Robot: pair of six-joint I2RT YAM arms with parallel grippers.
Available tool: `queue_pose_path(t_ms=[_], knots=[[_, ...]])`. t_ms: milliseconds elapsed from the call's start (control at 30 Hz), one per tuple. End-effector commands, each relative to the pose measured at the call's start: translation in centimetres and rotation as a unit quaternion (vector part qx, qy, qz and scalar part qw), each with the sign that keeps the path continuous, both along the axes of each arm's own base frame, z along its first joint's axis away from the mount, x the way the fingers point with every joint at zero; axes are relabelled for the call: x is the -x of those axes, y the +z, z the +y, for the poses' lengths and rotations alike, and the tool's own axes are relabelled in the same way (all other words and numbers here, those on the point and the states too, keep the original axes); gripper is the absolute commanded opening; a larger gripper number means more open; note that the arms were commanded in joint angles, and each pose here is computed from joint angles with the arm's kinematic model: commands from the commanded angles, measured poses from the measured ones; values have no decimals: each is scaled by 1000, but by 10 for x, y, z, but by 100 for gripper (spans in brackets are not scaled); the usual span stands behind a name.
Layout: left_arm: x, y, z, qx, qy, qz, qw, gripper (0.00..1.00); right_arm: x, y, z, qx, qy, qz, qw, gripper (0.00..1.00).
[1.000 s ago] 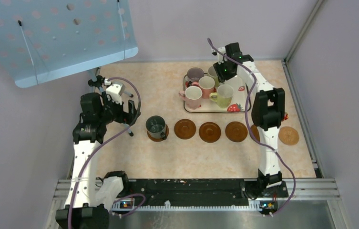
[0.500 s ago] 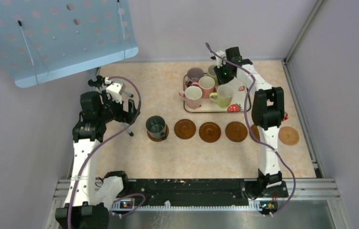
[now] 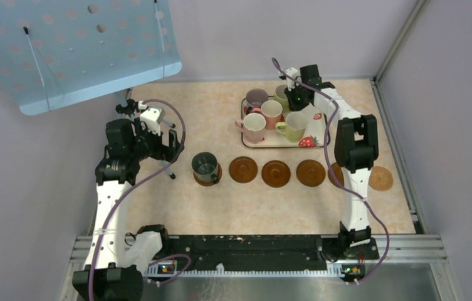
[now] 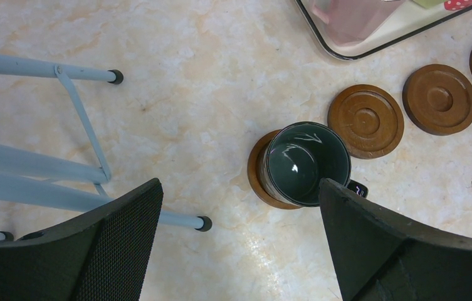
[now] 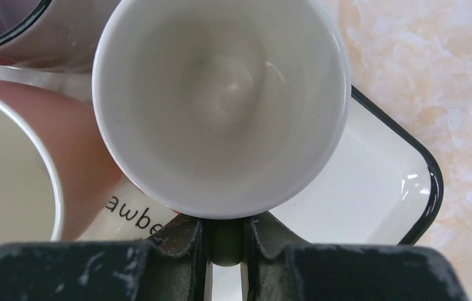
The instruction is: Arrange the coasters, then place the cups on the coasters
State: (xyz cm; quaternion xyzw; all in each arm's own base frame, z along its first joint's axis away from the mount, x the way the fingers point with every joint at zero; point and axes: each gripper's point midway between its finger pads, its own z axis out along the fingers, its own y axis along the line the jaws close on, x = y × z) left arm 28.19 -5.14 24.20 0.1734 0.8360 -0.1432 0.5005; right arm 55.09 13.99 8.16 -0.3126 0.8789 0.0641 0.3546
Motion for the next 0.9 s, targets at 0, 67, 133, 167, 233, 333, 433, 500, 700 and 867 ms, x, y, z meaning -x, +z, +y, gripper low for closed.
queue_pose_path(t_ms=[0, 67, 133, 167, 233, 333, 433, 500, 700, 867], knots=[[0, 16, -1, 3, -3, -26, 1000, 99, -22, 107, -3, -28, -5, -138, 990, 0], [1, 15, -1, 4, -3, -27, 1000, 99, -22, 127, -4, -32, -9, -156, 987, 0], [1, 15, -1, 4, -2, -30, 1000, 99, -19, 145, -6, -36, -14, -170, 985, 0], [1, 15, -2, 5, -3, -32, 999, 99, -18, 155, -6, -37, -17, -176, 983, 0], [1, 15, -2, 6, -4, -34, 999, 99, -13, 175, -8, -42, -23, -189, 981, 0], [1, 16, -4, 11, -6, -37, 999, 99, -3, 202, -10, -50, -29, -204, 977, 0], [1, 17, -5, 17, -8, -39, 999, 99, 11, 218, -10, -64, -39, -197, 977, 0], [1, 17, -7, 21, -8, -40, 999, 99, 24, 223, -9, -68, -51, -184, 979, 0], [1, 16, -9, 27, -11, -45, 999, 99, 91, 226, 17, -88, -63, -148, 983, 0], [4, 11, -10, 33, -10, -42, 999, 99, 175, 214, 60, -108, -43, -113, 987, 0]])
